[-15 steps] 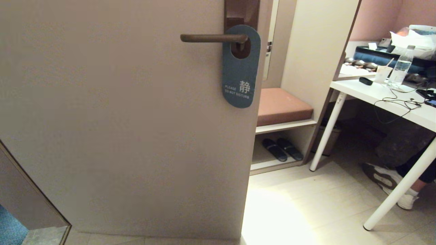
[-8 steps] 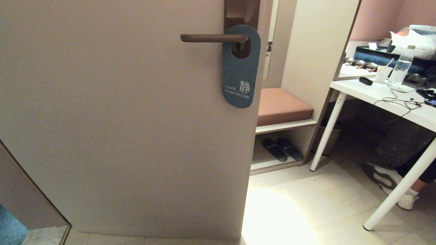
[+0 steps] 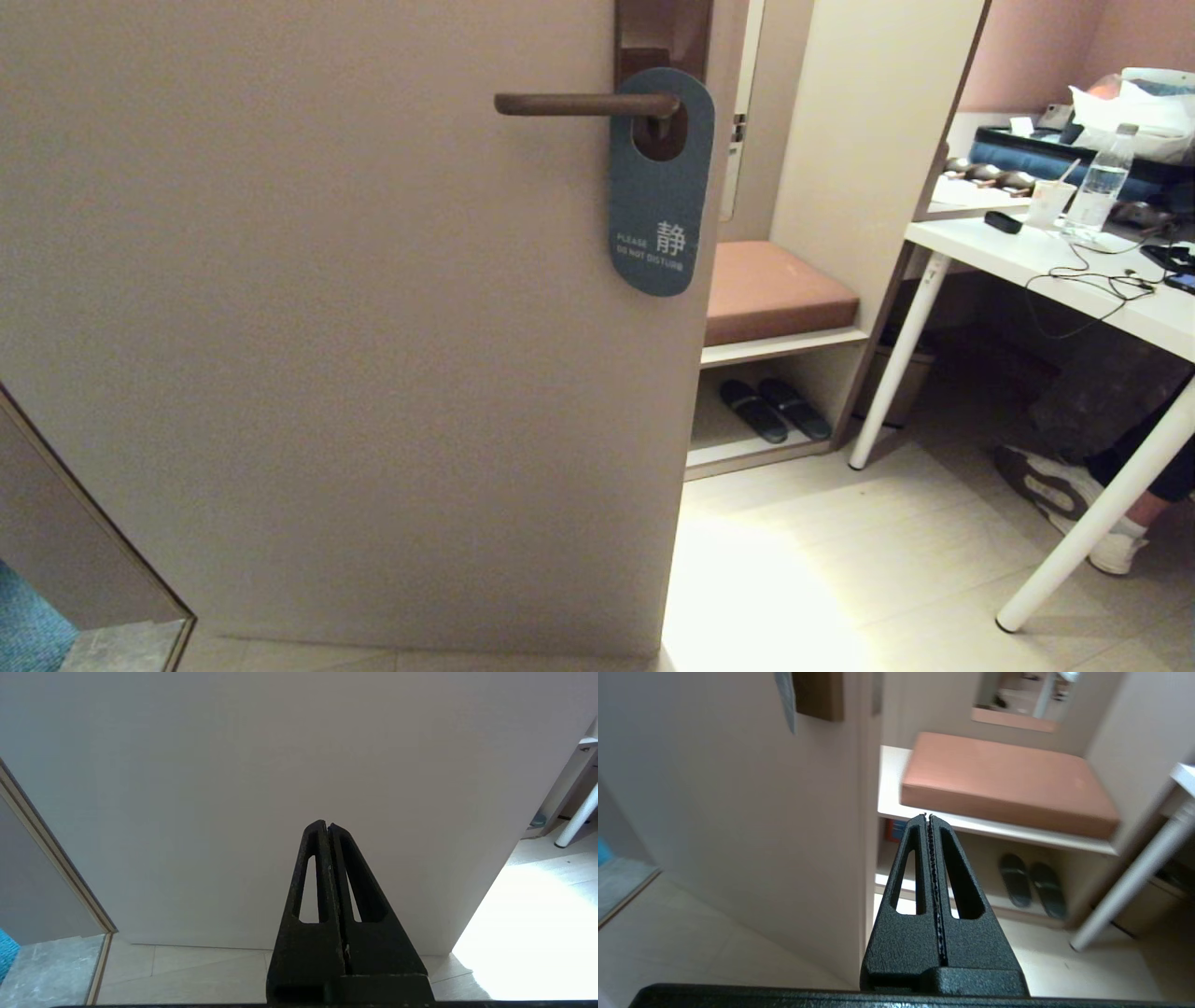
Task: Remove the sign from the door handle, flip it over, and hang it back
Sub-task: Take down the sign
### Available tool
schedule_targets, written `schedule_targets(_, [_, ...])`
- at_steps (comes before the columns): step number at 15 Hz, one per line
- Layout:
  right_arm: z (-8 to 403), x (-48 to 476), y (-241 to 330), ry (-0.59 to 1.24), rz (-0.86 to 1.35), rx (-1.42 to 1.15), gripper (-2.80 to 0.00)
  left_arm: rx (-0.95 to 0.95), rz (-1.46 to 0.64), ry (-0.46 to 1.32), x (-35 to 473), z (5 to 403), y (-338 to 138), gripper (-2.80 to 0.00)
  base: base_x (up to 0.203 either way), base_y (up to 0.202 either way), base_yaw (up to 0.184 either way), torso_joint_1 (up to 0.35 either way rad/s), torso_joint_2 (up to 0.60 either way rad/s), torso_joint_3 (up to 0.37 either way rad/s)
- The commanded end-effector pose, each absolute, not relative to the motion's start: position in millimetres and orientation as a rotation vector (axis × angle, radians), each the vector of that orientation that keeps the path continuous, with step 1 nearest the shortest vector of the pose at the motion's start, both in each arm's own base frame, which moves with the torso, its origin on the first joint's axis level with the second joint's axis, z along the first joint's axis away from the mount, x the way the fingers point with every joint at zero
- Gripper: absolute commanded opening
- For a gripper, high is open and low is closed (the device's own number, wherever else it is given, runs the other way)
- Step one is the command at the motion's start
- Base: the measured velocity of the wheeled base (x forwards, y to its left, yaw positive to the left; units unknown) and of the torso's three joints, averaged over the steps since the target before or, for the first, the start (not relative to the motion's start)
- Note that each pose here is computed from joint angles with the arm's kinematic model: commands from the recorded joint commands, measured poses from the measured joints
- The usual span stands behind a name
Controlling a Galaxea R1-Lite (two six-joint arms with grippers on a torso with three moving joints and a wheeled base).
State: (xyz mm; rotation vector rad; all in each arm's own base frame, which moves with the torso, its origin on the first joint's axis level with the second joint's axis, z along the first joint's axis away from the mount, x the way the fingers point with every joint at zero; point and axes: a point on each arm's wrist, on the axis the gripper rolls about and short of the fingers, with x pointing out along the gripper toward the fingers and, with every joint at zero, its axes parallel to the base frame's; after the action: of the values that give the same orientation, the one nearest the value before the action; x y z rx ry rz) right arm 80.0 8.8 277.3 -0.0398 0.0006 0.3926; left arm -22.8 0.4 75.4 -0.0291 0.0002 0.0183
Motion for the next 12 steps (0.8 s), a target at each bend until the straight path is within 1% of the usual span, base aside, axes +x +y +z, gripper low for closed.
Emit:
schedule_targets(1, [273,112,10,0.065,0.419,-0.029,-2.8,-0.029,0.018,0.0,-23,75,0,-2.8,0.0,0.0,0.0,0.0,0.0,0.0])
schedule_targets(3, [276,138,14,0.044,0.492,-0.038,-2.8,-0.03,0.018,0.0,-23,75,0,-2.8,0.0,0.0,0.0,0.0,0.0,0.0])
schedule_targets(6, [281,174,25,0.016,0.657,-0.057,-2.8,-0.029,0.018,0.0,-23,75,0,-2.8,0.0,0.0,0.0,0.0,0.0,0.0])
schedule_targets(8, [286,195,40,0.015,0.764,-0.064,-2.8,-0.03,0.018,0.0,-23,75,0,-2.8,0.0,0.0,0.0,0.0,0.0,0.0])
schedule_targets(12, [297,237,68,0.006,0.861,-0.069,-2.8,-0.029,0.018,0.0,-23,75,0,-2.8,0.0,0.0,0.0,0.0,0.0,0.0])
